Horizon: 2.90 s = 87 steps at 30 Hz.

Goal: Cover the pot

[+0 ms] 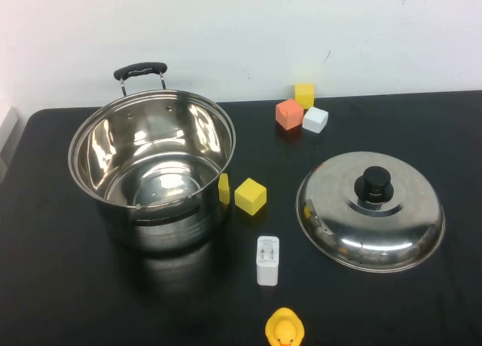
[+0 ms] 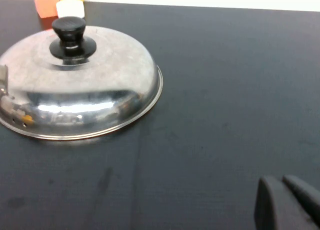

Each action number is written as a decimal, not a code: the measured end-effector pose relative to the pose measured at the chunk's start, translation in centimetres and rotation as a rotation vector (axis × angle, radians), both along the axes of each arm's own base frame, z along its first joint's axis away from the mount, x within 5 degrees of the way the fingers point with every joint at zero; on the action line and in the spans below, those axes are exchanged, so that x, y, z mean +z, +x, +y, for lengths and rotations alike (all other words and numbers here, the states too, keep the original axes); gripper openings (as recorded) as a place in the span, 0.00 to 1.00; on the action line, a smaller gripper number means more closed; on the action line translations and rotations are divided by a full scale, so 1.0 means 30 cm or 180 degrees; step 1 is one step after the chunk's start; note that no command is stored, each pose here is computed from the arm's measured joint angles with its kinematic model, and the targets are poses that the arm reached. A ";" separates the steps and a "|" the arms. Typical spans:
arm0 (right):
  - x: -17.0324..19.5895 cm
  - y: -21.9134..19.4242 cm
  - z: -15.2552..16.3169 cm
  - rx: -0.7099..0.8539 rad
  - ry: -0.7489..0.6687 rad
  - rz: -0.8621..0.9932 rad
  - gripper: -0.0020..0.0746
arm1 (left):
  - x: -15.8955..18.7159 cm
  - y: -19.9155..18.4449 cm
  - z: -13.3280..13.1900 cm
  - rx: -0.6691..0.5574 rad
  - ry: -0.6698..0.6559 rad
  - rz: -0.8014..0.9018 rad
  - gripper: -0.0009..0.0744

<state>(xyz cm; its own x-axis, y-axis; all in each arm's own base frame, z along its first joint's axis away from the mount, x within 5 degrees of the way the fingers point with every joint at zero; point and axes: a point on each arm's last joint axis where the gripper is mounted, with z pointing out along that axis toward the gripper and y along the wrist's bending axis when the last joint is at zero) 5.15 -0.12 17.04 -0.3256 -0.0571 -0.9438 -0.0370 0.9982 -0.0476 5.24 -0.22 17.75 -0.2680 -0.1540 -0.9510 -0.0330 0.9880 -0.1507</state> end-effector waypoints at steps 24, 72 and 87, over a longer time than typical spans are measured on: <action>0.000 0.000 0.000 0.0000 -0.0001 0.0000 0.02 | 0.000 0.000 0.000 0.0000 0.0000 0.0000 0.01; 0.439 0.257 0.097 0.0867 -0.0206 -0.0086 0.10 | 0.000 0.000 0.000 0.0000 0.0000 0.0000 0.01; 0.218 0.682 0.318 0.1020 -0.0037 -0.1148 0.78 | 0.000 0.000 0.000 0.0000 0.0000 0.0000 0.01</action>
<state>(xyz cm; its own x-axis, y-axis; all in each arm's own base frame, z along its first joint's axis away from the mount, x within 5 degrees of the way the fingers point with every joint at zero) 25.62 9.42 23.59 0.0581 -0.1123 -0.9920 -0.3217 0.9385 -0.1251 5.24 -0.22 17.75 -0.2680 -0.1540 -0.9510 -0.0330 0.9880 -0.1507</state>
